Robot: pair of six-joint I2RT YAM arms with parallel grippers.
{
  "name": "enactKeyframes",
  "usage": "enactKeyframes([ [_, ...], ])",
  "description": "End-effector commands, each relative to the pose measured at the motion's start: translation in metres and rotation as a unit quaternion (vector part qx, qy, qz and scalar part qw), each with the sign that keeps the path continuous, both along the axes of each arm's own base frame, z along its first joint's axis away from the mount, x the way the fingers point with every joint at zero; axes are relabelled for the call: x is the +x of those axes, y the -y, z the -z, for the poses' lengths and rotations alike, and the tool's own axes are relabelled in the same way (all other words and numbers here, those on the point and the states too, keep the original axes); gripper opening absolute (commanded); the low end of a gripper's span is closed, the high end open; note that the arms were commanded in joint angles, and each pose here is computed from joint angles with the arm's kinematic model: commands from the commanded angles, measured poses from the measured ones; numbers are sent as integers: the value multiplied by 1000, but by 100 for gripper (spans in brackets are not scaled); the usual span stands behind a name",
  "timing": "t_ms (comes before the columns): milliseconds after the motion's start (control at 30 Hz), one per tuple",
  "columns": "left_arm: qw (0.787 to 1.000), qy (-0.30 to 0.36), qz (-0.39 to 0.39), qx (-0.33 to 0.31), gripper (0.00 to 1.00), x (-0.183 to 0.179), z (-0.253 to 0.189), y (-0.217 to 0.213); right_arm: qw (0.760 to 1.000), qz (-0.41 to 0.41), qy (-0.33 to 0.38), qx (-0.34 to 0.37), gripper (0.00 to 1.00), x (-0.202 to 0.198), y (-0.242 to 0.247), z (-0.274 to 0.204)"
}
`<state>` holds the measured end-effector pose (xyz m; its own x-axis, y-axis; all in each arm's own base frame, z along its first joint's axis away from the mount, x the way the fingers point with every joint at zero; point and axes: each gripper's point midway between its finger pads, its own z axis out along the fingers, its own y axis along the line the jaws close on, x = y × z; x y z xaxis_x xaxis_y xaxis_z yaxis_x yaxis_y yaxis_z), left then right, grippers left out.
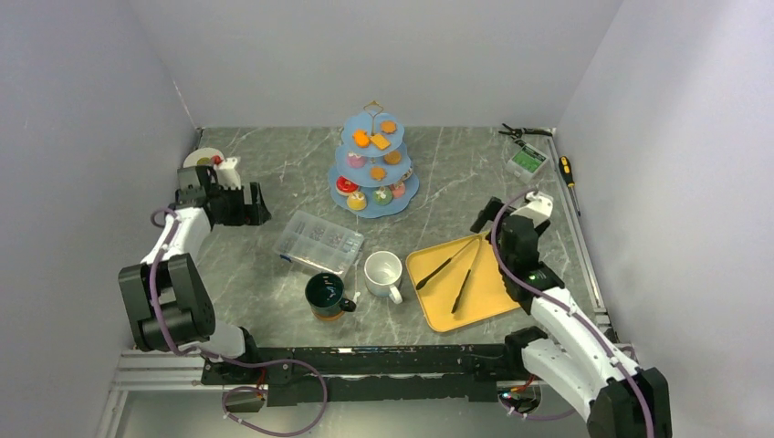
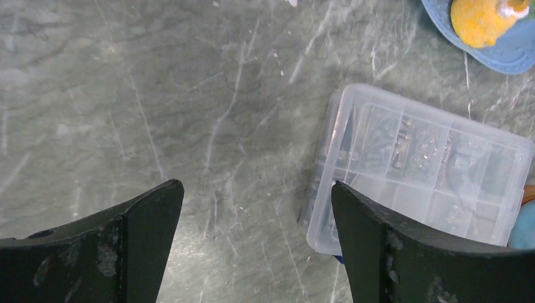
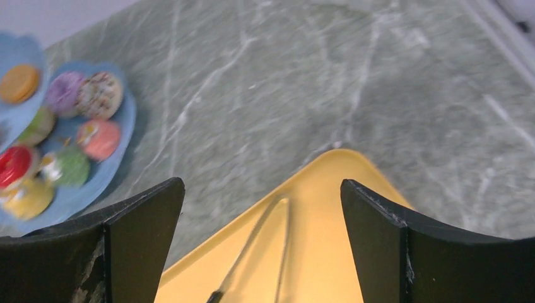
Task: Serve the afternoon tea
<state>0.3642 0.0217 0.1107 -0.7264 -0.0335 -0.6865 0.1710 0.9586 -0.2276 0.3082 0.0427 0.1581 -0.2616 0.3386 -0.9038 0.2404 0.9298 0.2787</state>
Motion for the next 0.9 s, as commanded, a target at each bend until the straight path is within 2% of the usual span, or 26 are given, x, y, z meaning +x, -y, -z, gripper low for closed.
enactKeyframes([
  [0, 993, 118, -1, -14, 93, 19, -29, 1, 992, 112, 49, -28, 100, 4, 53, -7],
  [67, 991, 128, 21, -27, 93, 13, -23, 8, 988, 149, 33, -31, 100, 4, 75, 3],
  [167, 989, 148, 9, -6, 93, 11, -9, 2, 980, 196, 21, -9, 100, 4, 107, 19],
  [267, 989, 148, -10, 16, 93, 11, 10, -7, 975, 218, 24, -21, 100, 5, 122, 25],
  [400, 988, 155, -12, 8, 93, 6, 30, -4, 979, 189, 57, -47, 100, 15, 119, 20],
  [500, 983, 184, -22, -2, 93, 7, 32, -2, 978, 181, 65, -75, 100, 15, 121, 24],
  [633, 972, 230, -42, 15, 93, 11, 31, -9, 977, 182, 64, -91, 100, 17, 124, 31],
  [867, 971, 229, -69, -10, 93, 21, 31, -13, 981, 144, 67, -114, 100, 42, 116, 40],
])
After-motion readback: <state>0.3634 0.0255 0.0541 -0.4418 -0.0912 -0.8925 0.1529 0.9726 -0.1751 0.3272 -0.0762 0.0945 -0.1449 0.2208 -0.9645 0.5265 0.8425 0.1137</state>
